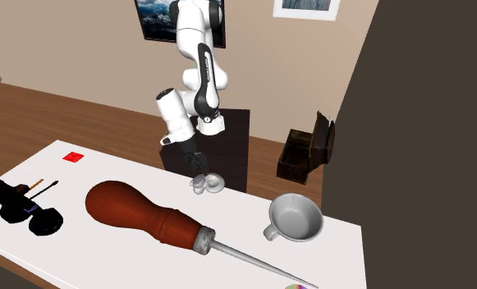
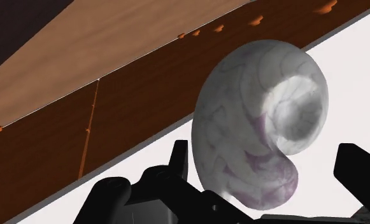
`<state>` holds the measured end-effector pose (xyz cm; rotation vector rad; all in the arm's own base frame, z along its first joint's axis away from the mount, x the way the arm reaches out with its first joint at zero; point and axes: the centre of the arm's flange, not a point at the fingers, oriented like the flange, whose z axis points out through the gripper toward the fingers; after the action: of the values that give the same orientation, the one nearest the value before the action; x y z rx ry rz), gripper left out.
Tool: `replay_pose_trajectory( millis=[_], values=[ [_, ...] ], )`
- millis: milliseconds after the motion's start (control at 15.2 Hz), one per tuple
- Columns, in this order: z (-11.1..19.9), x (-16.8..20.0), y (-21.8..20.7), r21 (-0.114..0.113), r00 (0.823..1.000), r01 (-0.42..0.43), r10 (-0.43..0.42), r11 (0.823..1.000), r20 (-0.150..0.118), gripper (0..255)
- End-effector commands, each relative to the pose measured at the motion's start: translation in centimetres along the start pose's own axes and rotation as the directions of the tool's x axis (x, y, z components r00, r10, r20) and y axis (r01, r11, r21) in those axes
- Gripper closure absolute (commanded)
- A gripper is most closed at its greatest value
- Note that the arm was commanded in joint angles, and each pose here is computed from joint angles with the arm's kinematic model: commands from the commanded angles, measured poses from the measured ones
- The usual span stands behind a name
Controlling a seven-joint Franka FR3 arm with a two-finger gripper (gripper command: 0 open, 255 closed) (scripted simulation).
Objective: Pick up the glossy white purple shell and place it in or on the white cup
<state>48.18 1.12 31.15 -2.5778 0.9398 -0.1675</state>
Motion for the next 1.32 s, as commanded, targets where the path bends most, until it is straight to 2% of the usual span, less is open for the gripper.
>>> replay_pose_trajectory(
  millis=[0,198,660,726,1254],
  values=[
    [1.0,-0.1,0.2,0.002,1.0,0.005,-0.005,1.0,-0.001,0],
    [2.4,-0.1,0.2,0.002,1.0,0.005,-0.005,1.0,-0.001,0],
    [2.4,-0.1,0.2,0.002,1.0,0.005,-0.005,1.0,-0.001,0],
    [2.4,-0.1,0.2,0.002,1.0,0.005,-0.005,1.0,-0.001,255],
    [2.3,-0.1,0.2,0.002,1.0,0.004,-0.004,1.0,-0.001,255]
  ],
)
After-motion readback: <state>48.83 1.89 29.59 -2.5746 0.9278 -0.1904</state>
